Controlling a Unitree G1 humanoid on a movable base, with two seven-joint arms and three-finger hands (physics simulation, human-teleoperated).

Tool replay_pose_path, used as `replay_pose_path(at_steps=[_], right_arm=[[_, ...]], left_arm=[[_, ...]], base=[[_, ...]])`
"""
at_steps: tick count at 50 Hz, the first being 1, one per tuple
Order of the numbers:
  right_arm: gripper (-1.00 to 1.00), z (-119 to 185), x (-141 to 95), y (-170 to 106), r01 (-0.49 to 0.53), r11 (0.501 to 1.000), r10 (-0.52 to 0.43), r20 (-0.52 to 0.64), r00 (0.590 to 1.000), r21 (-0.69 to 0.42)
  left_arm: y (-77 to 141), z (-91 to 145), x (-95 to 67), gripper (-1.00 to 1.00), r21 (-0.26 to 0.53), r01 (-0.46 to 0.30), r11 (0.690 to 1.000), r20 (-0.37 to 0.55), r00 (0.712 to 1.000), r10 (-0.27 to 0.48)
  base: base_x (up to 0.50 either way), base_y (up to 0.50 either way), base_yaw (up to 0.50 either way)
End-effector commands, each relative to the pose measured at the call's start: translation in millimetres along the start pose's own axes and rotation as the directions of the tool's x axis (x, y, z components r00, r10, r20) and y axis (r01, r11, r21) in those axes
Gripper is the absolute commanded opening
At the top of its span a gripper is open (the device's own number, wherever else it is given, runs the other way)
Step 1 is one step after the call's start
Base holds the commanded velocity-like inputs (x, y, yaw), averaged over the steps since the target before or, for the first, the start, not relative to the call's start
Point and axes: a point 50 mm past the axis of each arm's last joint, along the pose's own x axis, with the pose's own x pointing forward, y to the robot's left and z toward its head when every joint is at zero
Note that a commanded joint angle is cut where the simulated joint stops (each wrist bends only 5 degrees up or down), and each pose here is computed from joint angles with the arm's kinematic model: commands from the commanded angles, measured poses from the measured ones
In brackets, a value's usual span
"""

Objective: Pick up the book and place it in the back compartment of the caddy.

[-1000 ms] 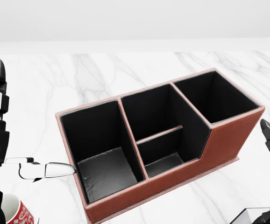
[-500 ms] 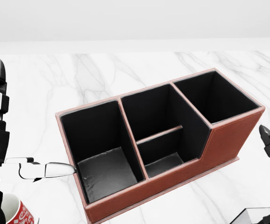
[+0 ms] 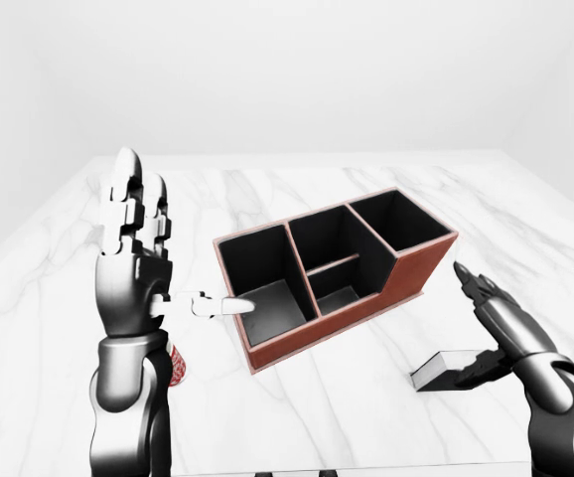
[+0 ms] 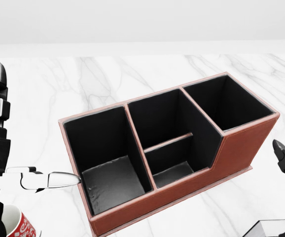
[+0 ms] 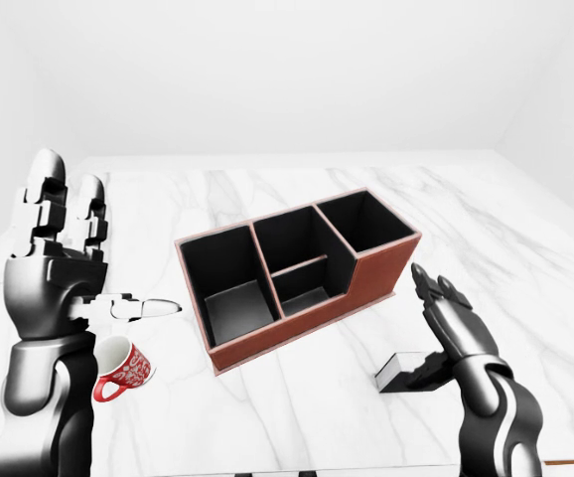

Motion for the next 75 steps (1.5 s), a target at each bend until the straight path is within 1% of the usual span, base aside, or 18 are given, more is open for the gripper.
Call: replay_pose_path(at_steps=[1, 27, 47, 49, 75], right_arm=[[1.0, -3.3, -0.9, 3.3, -0.016, 1.0, 0.016, -0.01, 1.0, -0.016], [1.0, -16.3, -1.2, 13.1, -0.055, 0.998, 0.053, -0.06, 0.997, -0.036], [1.0, -24.2, 2.4, 19.5, -0.075, 0.996, 0.071, -0.09, 0.993, -0.039], [1.0, -24.8, 2.6, 20.0, -0.076, 0.996, 0.072, -0.091, 0.993, -0.038], [1.0, -31.9, 5.3, 28.0, -0.097, 0.995, 0.092, -0.116, 0.989, -0.038]], left_arm=[[0.1, -1.1, 0.3, 1.0, 0.0, 0.0, 1.0, -0.004, 1.0, 0.0], [0.5, 0.1, 0.2, 1.0, 0.001, -0.002, 1.0, 0.001, 1.0, 0.002], [0.0, -4.8, -0.4, 1.0, 0.001, 0.002, 1.0, -0.022, 1.0, -0.002], [0.0, -2.1, -0.5, 1.0, 0.001, 0.001, 1.0, -0.01, 1.0, -0.001], [0.0, -1.7, -0.9, 1.0, 0.003, 0.002, 1.0, -0.009, 1.0, -0.002]], base=[[0.0, 0.0, 0.0], [0.0, 0.0, 0.0], [0.0, 0.0, 0.0], [0.0, 0.0, 0.0], [0.0, 0.0, 0.0]])
